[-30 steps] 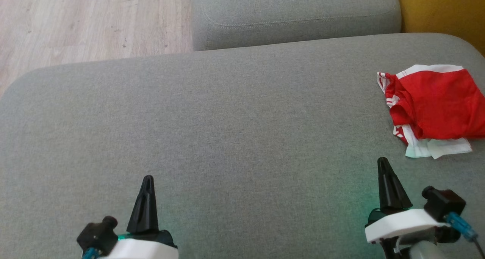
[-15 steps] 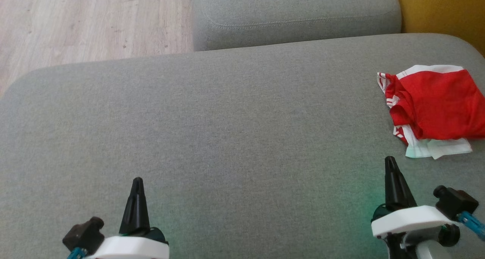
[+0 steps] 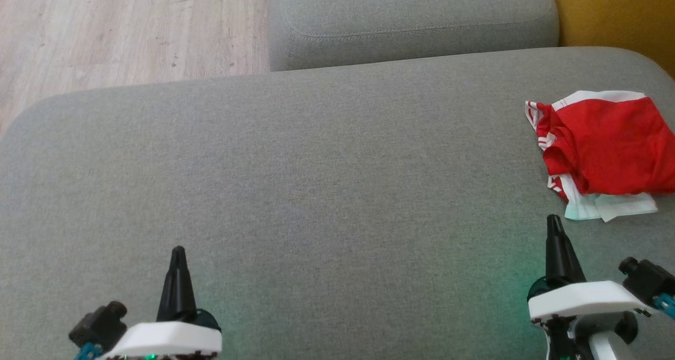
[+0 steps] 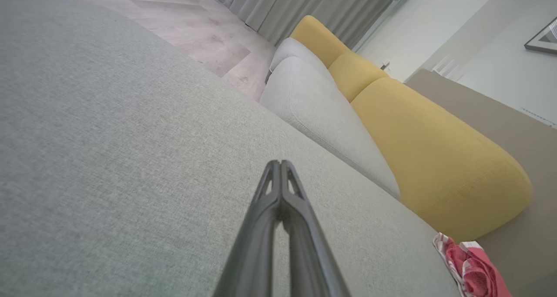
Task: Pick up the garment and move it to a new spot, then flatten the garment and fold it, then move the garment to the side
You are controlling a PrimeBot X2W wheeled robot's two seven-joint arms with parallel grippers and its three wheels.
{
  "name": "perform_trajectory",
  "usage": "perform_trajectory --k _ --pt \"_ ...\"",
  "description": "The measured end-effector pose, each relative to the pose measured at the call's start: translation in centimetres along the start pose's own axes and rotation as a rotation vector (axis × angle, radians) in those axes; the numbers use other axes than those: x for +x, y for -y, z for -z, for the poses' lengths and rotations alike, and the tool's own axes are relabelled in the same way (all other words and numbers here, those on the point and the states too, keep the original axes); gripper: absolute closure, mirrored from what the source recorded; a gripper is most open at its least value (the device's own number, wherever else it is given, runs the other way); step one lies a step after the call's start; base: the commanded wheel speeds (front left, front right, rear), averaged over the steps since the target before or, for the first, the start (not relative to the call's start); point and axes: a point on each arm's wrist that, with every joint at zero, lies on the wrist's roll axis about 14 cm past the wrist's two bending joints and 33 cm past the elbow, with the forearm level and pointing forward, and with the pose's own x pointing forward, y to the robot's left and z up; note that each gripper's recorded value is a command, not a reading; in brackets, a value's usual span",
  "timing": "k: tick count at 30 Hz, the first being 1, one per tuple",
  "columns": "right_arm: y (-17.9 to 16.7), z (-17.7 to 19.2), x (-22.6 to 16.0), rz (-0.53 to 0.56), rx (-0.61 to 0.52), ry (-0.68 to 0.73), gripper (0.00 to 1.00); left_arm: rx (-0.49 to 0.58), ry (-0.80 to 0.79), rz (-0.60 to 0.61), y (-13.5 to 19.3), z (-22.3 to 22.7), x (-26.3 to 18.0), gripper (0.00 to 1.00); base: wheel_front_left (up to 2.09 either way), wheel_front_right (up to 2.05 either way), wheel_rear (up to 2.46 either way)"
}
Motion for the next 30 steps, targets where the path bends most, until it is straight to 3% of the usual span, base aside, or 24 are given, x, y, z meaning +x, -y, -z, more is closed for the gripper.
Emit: perform_trajectory --k 30 --pt "1.1 -0.6 0.1 0.052 0.335 -0.001 1.0 -0.3 0.014 -0.041 -1.1 -1.5 0.8 1.0 0.0 0.0 0.0"
